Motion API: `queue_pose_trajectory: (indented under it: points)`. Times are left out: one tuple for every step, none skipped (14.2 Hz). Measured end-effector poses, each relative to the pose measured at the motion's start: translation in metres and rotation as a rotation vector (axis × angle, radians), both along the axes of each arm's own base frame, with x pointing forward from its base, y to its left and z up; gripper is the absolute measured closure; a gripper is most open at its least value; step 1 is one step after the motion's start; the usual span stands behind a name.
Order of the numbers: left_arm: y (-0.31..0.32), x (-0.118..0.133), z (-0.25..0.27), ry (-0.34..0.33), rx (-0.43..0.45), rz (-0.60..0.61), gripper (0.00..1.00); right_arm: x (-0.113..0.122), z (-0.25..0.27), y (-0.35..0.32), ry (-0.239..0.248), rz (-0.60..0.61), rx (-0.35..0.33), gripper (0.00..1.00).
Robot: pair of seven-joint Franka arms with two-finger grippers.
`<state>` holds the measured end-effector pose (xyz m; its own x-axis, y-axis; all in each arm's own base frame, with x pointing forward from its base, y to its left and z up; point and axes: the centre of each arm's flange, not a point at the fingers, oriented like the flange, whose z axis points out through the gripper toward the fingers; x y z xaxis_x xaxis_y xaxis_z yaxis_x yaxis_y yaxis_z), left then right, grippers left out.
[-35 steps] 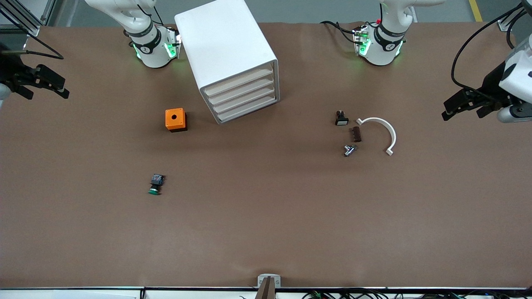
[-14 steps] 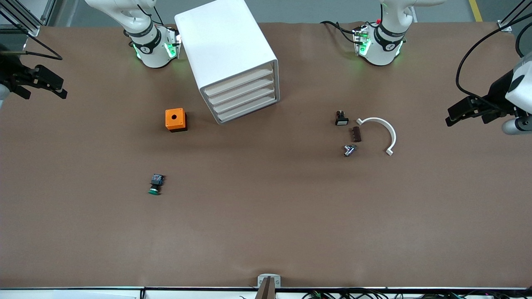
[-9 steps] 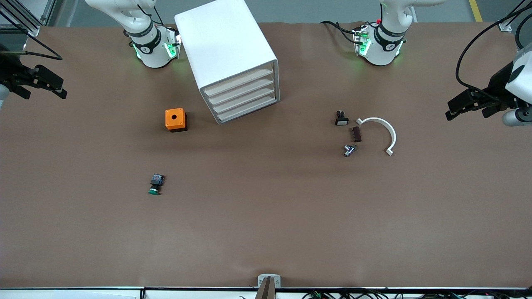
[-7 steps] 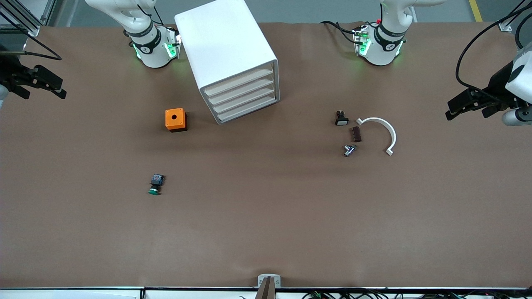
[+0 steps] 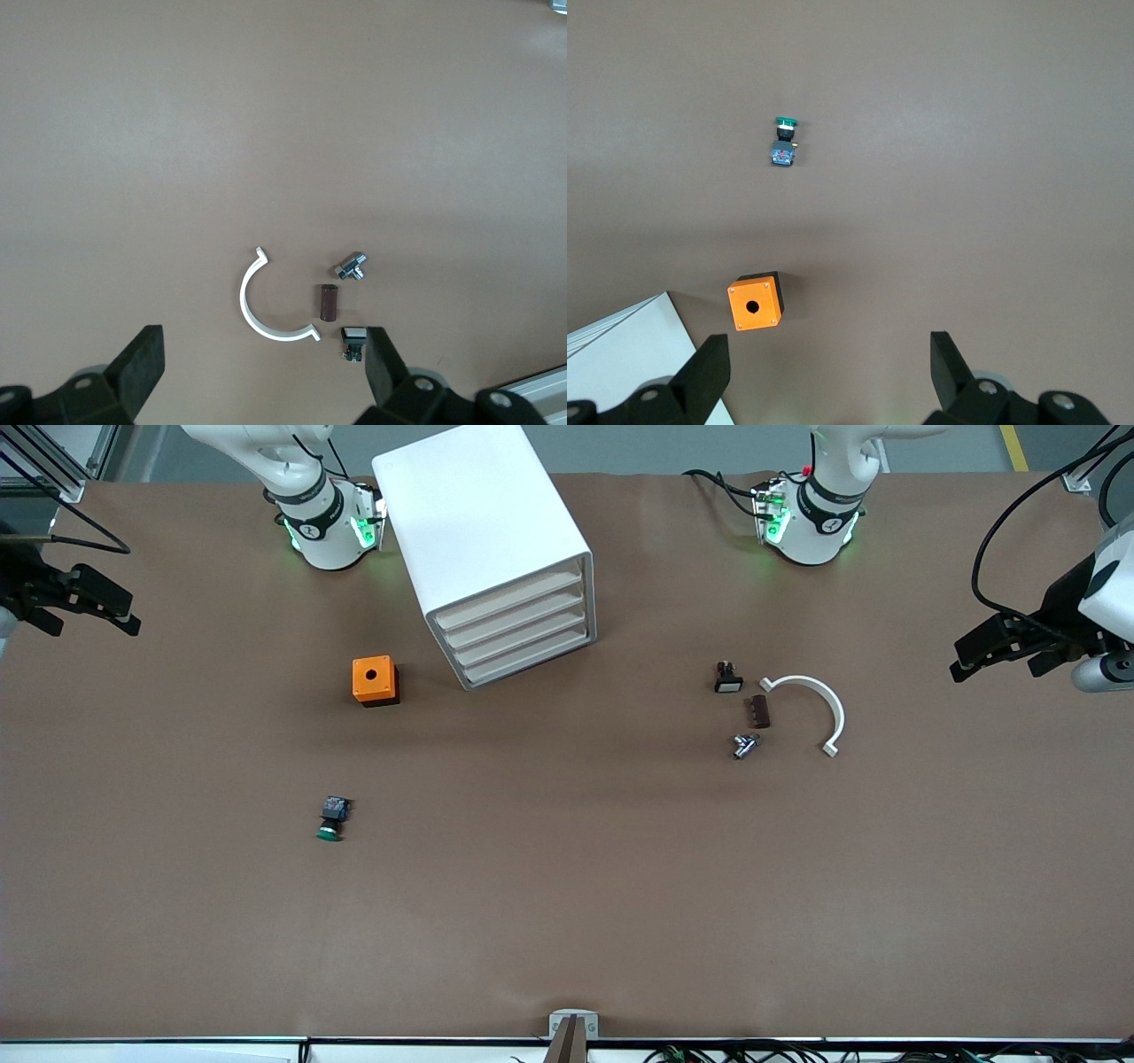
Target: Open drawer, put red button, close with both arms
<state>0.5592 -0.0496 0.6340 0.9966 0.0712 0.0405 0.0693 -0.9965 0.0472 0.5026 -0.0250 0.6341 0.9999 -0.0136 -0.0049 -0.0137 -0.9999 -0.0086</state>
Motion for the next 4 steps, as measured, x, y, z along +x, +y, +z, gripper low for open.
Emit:
queue_pose_trajectory:
  points:
    - [-0.0003, -0.0005, 0.0009, -0.002, 0.0, -0.001, 0.0, 0.0, 0.0, 0.0, 0.0, 0.0, 0.0, 0.0]
    - [-0.0003, -0.0009, 0.0015, -0.003, 0.0, -0.001, 0.0, 0.0, 0.0, -0.0001, 0.0, 0.0, 0.0, 0.0]
    - [-0.0003, -0.001, 0.0018, -0.003, 0.0, -0.001, 0.0, -0.0001, -0.0001, -0.0001, 0.001, 0.0, 0.0, 0.0]
    - [-0.0003, -0.001, 0.0018, -0.003, 0.0, -0.001, 0.0, -0.0001, -0.0001, -0.0001, 0.001, 0.0, 0.0, 0.0]
